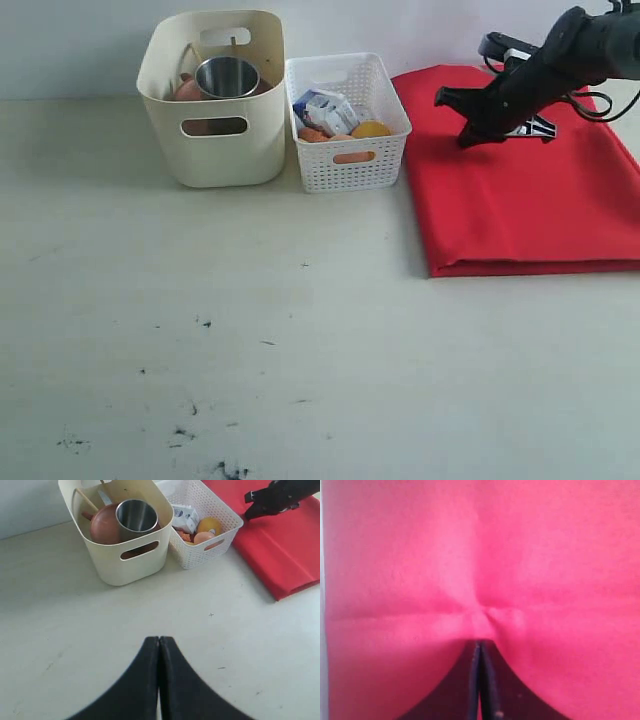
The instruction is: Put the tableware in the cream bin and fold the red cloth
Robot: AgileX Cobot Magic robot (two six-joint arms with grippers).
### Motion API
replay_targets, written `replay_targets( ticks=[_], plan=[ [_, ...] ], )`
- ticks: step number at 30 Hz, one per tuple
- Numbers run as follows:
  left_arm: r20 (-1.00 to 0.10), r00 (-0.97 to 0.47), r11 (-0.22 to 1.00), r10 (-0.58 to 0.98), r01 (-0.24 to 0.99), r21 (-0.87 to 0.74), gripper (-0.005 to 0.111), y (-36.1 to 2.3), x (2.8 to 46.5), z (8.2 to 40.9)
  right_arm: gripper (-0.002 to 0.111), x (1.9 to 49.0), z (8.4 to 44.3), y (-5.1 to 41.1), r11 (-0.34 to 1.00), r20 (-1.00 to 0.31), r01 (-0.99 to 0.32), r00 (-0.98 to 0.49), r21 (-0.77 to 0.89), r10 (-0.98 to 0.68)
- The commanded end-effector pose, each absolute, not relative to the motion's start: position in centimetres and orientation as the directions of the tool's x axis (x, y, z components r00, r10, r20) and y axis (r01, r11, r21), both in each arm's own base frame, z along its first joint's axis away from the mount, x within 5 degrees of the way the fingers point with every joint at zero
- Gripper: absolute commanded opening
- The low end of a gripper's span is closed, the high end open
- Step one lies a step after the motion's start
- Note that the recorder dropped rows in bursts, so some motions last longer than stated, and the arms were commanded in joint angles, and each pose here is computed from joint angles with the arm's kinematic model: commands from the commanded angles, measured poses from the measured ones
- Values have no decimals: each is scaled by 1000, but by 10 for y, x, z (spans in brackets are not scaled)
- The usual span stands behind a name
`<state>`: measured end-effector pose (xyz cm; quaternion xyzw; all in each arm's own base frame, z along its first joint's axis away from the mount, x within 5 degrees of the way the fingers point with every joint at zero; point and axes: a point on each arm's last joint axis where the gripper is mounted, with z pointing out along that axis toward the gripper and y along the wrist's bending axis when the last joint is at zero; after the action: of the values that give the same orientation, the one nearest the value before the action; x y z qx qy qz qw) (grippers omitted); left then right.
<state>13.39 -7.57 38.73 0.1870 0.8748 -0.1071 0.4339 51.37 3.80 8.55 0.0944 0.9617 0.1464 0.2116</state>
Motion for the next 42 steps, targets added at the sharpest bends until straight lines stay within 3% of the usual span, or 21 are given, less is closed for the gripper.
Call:
replay_targets(
  ticks=[1,6,11,24,29,34,42],
  plan=[
    [-807,-548,911,223,412,-28,0,-74,133,388,0,515,52,37,951,-316,111,-927,287,204],
    [-808,-546,910,222,413,-28,0,-74,133,388,0,524,70,37,957,-356,59,-920,284,163],
    [-808,-546,910,222,413,-28,0,-74,133,388,0,524,109,39,956,-366,25,-920,294,137],
    [-851,-489,905,194,424,-37,0,-77,136,394,0,475,307,33,975,-592,-103,-805,196,34],
    [-879,-440,899,183,436,-31,0,-78,137,399,0,430,385,33,974,-689,-142,-724,175,19],
    [-918,-360,891,169,454,-14,0,-72,128,408,0,374,433,30,977,-755,-154,-655,146,10],
    [-949,-281,883,142,469,-7,0,-54,97,382,0,250,463,24,979,-871,-201,-487,41,-64]
  ],
)
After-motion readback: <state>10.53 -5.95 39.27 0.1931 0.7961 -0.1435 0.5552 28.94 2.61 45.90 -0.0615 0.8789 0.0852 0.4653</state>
